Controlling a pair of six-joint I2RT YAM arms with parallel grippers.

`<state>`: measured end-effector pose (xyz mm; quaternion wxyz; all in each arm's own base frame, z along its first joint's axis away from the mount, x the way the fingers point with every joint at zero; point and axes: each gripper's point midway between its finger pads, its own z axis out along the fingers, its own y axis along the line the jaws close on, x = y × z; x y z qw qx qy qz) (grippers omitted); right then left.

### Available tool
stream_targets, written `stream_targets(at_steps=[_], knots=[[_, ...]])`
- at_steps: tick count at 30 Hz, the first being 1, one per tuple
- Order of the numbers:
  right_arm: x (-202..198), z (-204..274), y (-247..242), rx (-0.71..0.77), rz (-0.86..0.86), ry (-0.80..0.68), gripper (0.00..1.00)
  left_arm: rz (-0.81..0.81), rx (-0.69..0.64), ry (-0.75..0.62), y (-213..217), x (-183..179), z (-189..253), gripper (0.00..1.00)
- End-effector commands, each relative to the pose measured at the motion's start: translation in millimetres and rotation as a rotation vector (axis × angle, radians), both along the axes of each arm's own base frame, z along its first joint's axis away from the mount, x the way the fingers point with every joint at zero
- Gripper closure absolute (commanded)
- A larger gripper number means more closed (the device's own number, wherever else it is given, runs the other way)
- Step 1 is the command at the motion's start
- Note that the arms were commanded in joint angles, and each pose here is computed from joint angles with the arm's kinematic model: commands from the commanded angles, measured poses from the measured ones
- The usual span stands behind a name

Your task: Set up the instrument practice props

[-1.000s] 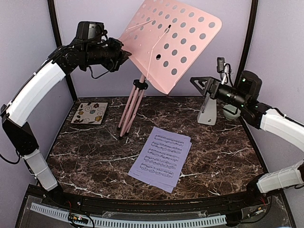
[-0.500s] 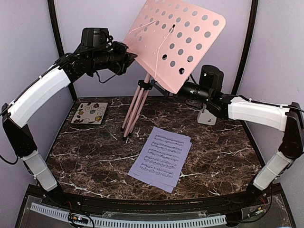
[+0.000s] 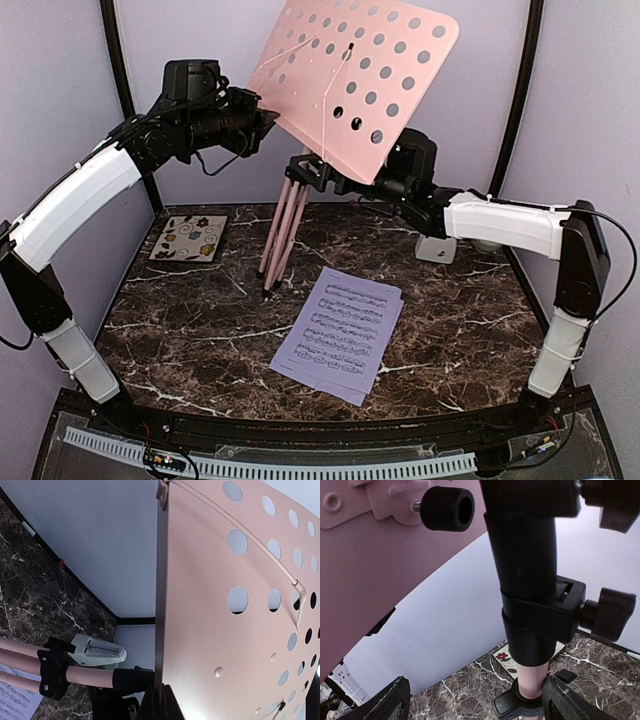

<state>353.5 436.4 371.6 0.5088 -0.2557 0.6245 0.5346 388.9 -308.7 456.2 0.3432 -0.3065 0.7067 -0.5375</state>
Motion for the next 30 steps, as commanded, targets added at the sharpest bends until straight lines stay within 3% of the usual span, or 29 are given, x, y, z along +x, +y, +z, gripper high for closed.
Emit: stream_targets(at_steps=[1, 6, 7, 8, 9, 10, 19, 24, 26, 30], knots=[[-12.2, 24.2, 18.3, 0.052, 0.047, -0.065, 0.08, -0.069, -0.409, -0.347, 31.5, -58.9, 159.8, 1.00], [-9.7, 22.9, 27.9, 0.042, 0.056, -0.055, 0.08, -0.069, -0.417, -0.350, 31.7, -58.5, 160.6, 1.00], [23.7, 24.2, 13.2, 0.060, -0.157, -0.034, 0.08, -0.069, -0.419, -0.354, 32.0, -59.3, 161.5, 1.00], [65.3, 23.4, -20.8, 0.086, -0.468, -0.003, 0.32, -0.066, -0.419, -0.358, 33.4, -59.6, 162.7, 1.00], [70.0, 22.8, -27.3, 0.091, -0.518, 0.002, 0.56, -0.064, -0.419, -0.359, 33.6, -59.7, 162.6, 1.00], [71.4, 22.3, -30.0, 0.027, -0.548, -0.088, 0.59, -0.064, -0.422, -0.361, 34.3, -60.0, 163.2, 1.00], [73.8, 27.0, -29.2, 0.033, -0.560, -0.115, 0.69, -0.088, -0.442, -0.354, 29.4, -60.5, 161.9, 1.00], [70.7, 34.5, -31.4, 0.044, -0.556, -0.128, 0.90, -0.076, -0.422, -0.371, 33.3, -61.9, 161.4, 0.99], [67.3, 43.7, -34.8, 0.056, -0.556, -0.143, 1.00, -0.061, -0.402, -0.376, 36.9, -62.2, 156.5, 0.84], [60.8, 69.9, -44.9, 0.096, -0.556, -0.173, 1.00, -0.034, -0.363, -0.357, 46.4, -60.6, 134.7, 0.51]])
